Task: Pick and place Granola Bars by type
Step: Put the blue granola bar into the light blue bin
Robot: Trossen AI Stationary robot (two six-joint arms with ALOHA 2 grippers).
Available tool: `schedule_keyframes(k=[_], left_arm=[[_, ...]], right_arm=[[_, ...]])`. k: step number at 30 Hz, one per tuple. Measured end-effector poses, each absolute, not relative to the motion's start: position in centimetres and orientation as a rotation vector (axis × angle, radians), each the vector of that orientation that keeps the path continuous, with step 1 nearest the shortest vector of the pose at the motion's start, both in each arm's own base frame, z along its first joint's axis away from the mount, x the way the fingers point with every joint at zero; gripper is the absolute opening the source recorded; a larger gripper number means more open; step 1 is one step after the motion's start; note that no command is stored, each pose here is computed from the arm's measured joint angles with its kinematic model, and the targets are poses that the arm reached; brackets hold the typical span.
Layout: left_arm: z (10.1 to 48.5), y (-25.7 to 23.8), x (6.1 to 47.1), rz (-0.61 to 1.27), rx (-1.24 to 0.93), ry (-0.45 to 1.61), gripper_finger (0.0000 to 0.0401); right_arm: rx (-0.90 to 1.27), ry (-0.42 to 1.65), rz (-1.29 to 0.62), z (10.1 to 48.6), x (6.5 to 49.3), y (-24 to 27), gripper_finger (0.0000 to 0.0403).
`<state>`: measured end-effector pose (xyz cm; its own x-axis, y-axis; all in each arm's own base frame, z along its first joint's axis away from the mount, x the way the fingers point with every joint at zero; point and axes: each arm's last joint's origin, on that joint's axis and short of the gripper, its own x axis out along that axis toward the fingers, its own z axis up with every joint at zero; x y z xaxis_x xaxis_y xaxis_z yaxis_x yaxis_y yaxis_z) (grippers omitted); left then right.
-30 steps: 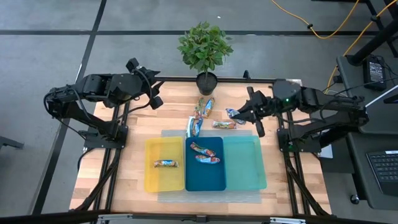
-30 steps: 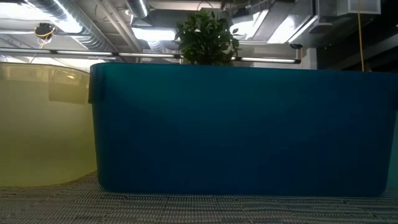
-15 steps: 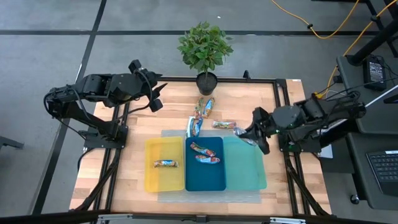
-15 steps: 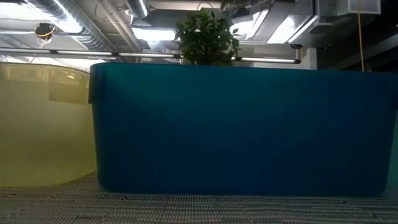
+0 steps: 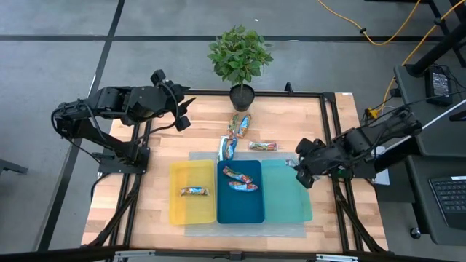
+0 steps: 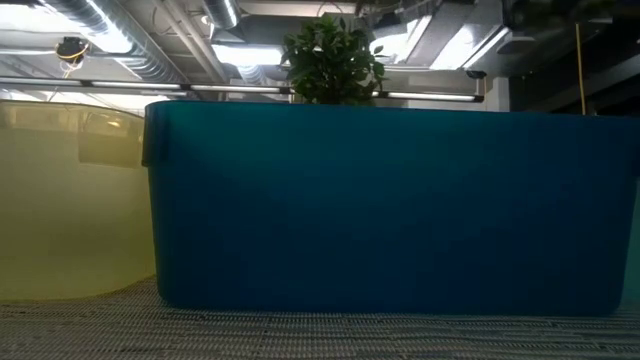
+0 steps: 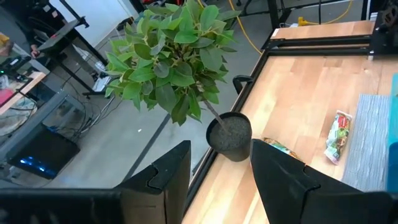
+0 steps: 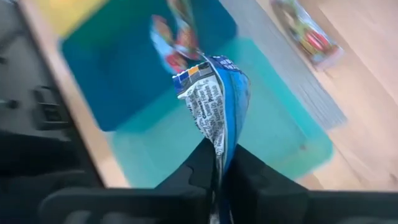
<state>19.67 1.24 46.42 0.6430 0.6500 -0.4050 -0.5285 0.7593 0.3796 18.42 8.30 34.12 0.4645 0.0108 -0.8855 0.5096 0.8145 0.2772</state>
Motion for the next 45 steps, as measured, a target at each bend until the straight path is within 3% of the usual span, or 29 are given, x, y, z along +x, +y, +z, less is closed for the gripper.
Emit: schedule_keyframes(k=[4,14,19,24,32,41,45], left_arm=[[46.4,1.2,19.7,0.678,0.236,0.552,0.0159],[46.4,1.2,19.7,0.678,0.236,0.552,0.0159],[46.4,1.2,19.7,0.678,0.236,0.552,0.0159],[46.4,1.2,19.7,0.681,0.227,0.549,0.0159],[46.4,1.2,19.7,0.685,0.211,0.542,0.0159],[46.4,1.2,19.7,0.686,0.211,0.542,0.0159],[46.4,1.2,19.7,0.686,0.211,0.542,0.0159]], right_arm=[[0.528,1.131,-0.390,32.9,19.3,8.7,0.0047],[0.424,1.212,-0.410,29.0,21.5,9.8,0.0014],[0.451,1.174,-0.390,25.6,22.0,9.9,0.0029],[0.529,1.124,-0.354,22.6,22.7,9.5,0.0015],[0.604,1.183,-0.420,18.8,21.9,7.6,0.0025],[0.621,1.239,-0.414,17.8,21.6,6.5,0.0019],[0.605,1.241,-0.405,17.8,21.7,6.0,0.0034]])
